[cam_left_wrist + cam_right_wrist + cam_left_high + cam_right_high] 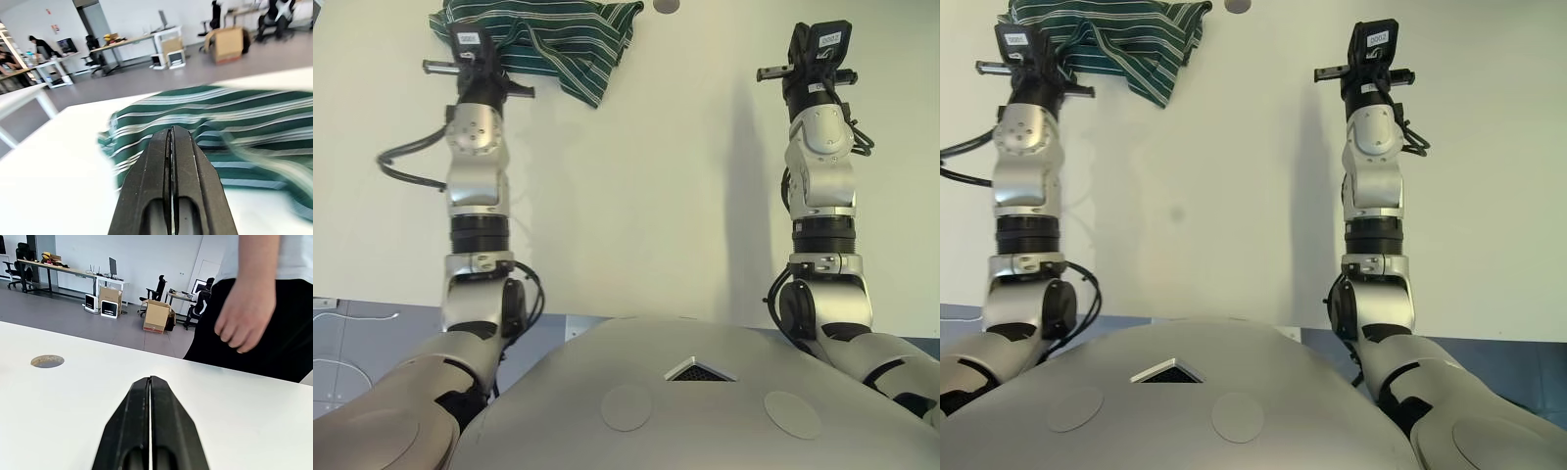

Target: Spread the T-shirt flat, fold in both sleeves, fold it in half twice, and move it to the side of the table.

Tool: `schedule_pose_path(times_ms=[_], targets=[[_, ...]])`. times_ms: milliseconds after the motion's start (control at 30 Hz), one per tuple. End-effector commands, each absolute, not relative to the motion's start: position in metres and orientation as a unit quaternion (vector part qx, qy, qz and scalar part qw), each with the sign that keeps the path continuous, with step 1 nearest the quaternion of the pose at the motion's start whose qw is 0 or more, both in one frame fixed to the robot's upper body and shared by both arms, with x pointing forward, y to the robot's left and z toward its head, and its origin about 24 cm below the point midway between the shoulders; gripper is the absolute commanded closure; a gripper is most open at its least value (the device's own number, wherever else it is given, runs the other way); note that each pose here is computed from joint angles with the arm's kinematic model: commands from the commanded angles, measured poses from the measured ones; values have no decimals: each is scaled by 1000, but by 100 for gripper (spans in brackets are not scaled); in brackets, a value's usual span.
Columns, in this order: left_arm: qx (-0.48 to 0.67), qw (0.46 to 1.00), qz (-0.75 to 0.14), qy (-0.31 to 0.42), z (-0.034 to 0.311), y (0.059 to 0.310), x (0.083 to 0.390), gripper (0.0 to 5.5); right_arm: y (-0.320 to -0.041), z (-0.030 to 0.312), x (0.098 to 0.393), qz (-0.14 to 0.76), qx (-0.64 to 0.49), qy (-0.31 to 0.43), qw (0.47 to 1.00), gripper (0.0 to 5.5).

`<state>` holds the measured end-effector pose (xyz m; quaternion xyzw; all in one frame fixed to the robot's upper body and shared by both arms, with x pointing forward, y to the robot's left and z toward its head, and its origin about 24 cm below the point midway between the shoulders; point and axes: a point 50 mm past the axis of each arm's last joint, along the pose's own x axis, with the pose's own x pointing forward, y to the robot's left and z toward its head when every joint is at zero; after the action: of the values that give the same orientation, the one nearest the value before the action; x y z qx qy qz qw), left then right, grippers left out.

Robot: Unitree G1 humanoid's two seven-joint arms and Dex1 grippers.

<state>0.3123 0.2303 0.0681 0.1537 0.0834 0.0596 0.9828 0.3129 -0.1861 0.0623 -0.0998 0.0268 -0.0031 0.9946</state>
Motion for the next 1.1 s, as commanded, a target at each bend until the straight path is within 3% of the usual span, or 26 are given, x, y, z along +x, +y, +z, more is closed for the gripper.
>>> schedule_pose_path(times_ms=[33,167,233,333,400,467,500,567,700,800,900,1000,1100], targets=[[203,960,33,190,59,256,322,548,-178,65,315,20,-108,24,994,550],[182,910,-88,363,-1,239,314,548,-174,63,318,22,-96,29,995,550],[147,894,-130,403,-14,228,307,548,-177,65,320,14,-93,28,995,550],[117,861,-312,384,-4,184,284,548,-179,65,320,9,-96,25,995,550],[100,811,-457,353,14,140,247,548,-178,64,318,19,-102,23,994,550],[87,769,-533,341,27,112,216,548,-173,66,320,58,-101,21,993,550],[89,764,-537,346,30,109,211,548,-171,69,322,83,-103,20,991,550],[93,757,-540,356,36,113,205,548,-173,73,326,119,-111,22,986,550],[114,746,-543,369,43,132,193,550,-155,70,324,284,-168,45,943,529],[203,719,-501,437,30,177,177,550,-155,69,320,360,-229,50,903,483],[248,707,-470,466,37,214,169,550,-153,68,317,411,-253,53,874,428],[260,714,-469,449,56,229,172,550,-142,60,307,480,-277,62,830,378],[240,750,-483,382,81,224,184,550,-141,49,296,541,-316,84,775,311]])
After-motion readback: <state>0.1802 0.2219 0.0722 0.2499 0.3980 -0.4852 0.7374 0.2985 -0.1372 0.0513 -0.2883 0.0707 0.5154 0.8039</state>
